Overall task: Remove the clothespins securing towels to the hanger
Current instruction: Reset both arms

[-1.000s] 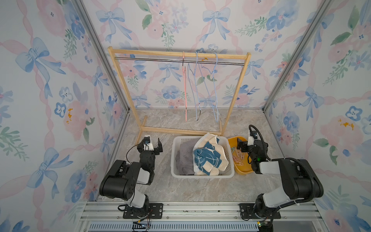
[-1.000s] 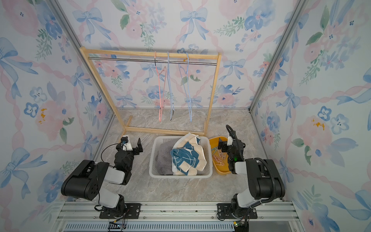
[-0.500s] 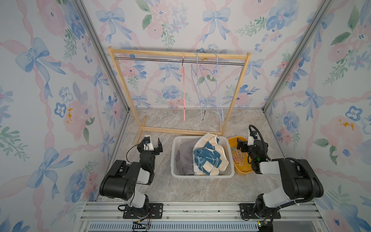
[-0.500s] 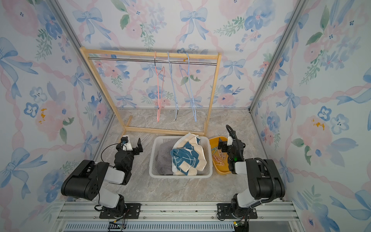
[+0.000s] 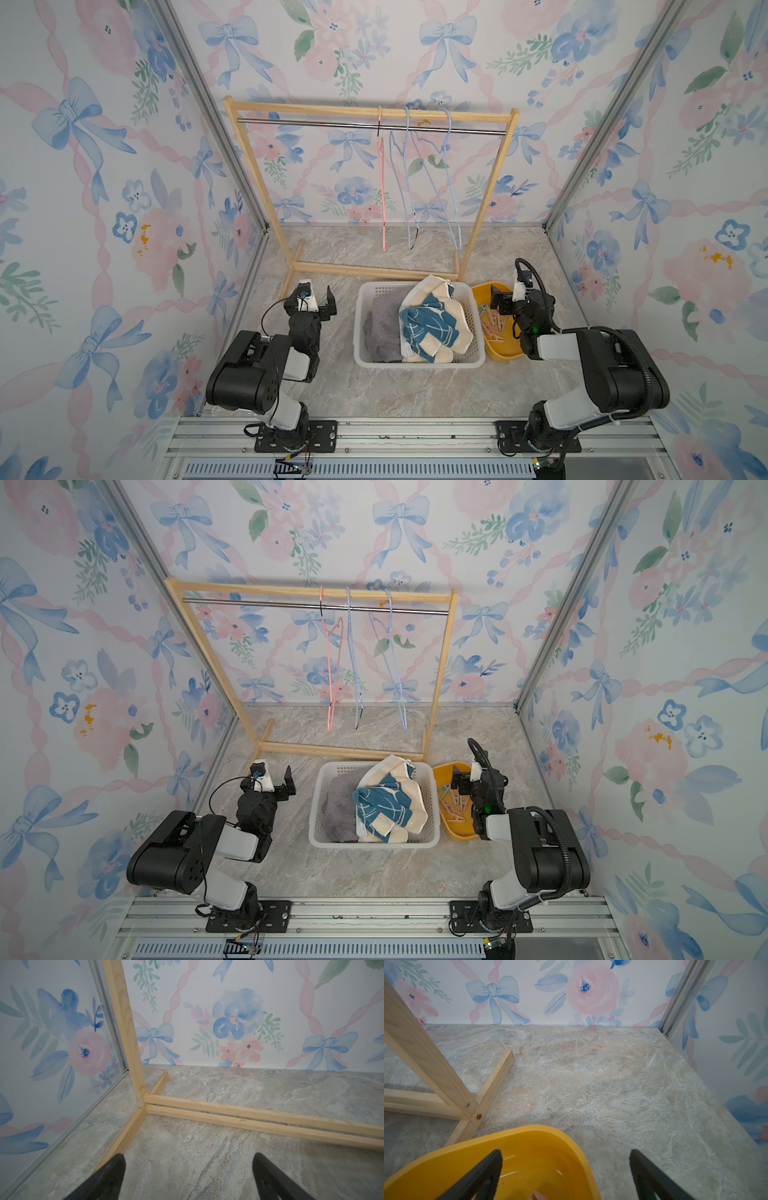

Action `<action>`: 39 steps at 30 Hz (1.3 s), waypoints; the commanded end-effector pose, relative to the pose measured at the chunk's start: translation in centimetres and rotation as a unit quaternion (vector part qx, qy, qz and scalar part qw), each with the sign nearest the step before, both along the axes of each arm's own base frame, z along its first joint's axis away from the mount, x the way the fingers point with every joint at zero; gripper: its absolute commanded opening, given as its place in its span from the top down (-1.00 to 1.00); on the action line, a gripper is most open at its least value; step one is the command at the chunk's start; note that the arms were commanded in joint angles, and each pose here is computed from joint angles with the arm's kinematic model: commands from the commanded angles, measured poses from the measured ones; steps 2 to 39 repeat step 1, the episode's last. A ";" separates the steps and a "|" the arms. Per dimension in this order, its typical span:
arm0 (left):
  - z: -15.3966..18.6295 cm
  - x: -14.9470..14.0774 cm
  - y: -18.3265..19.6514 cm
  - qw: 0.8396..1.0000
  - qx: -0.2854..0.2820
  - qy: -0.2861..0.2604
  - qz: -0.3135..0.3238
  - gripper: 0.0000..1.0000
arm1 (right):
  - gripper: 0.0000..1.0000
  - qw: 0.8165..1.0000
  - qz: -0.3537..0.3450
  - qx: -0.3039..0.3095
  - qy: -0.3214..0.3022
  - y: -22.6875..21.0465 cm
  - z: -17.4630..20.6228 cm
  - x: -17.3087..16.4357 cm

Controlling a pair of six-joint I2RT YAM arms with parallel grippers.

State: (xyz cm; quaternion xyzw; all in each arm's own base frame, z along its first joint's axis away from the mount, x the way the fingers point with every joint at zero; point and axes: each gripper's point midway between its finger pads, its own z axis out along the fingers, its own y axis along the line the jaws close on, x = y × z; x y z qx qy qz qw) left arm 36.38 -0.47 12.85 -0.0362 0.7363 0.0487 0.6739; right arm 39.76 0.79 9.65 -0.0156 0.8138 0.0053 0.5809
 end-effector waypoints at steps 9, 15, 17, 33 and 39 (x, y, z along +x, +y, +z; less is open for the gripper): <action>0.0 0.3 0.1 1.000 0.003 0.002 -0.003 -0.96 | -0.95 1.000 -0.005 0.005 0.002 0.0 0.0 0.3; 0.0 0.3 0.1 1.000 0.003 0.002 -0.003 -0.96 | -0.95 1.000 -0.005 0.005 0.002 0.0 0.0 0.3; 0.0 0.3 0.1 1.000 0.003 0.002 -0.003 -0.96 | -0.95 1.000 -0.005 0.005 0.002 0.0 0.0 0.3; 0.0 0.3 0.1 1.000 0.003 0.002 -0.003 -0.96 | -0.95 1.000 -0.005 0.005 0.002 0.0 0.0 0.3; 0.0 0.3 0.1 1.000 0.003 0.002 -0.003 -0.96 | -0.95 1.000 -0.005 0.005 0.002 0.0 0.0 0.3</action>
